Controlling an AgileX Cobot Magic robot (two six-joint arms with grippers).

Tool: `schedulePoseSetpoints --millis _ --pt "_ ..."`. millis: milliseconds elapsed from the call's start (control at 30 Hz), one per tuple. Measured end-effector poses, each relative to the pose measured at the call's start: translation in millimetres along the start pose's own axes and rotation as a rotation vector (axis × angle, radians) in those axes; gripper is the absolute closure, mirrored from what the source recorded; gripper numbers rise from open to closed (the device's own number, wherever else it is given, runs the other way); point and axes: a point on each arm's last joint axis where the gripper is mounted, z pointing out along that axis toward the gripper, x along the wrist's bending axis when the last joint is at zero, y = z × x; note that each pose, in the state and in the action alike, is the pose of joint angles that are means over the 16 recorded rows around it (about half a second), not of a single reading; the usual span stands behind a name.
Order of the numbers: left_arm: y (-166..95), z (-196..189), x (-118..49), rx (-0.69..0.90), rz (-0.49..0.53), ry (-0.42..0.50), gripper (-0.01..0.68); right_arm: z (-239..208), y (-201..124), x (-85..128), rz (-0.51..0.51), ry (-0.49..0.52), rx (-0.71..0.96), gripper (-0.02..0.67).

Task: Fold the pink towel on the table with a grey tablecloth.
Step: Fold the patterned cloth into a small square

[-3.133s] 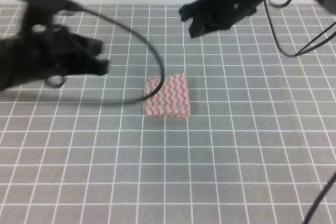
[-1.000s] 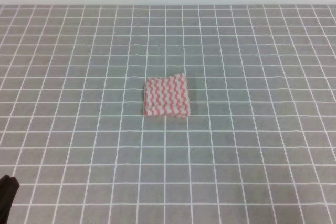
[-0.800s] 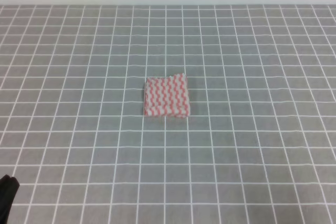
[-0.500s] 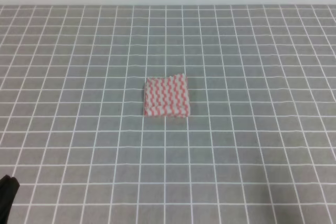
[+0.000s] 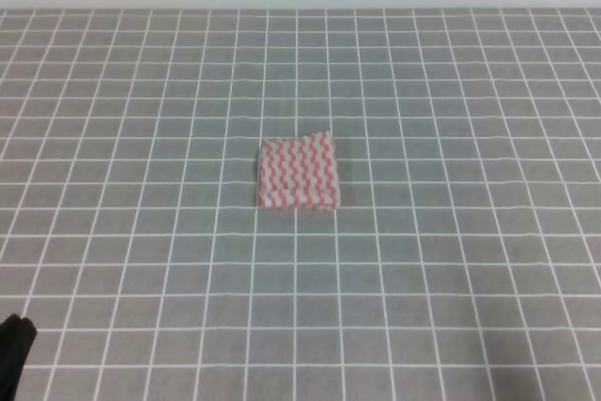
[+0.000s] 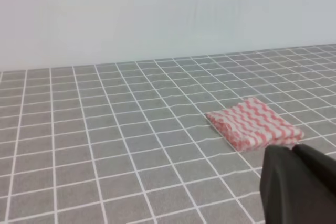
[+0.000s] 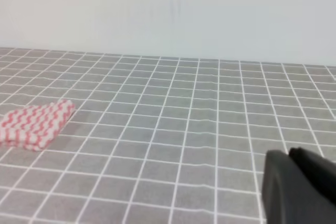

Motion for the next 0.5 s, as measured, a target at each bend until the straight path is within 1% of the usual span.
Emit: schedulePoseSetpoints --millis 500 --pt "-0.1 0.2 0.0 0.002 0.0 0.0 0.675 3.2 -21.4 0.5 0.044 0.011 0.087 0.665"
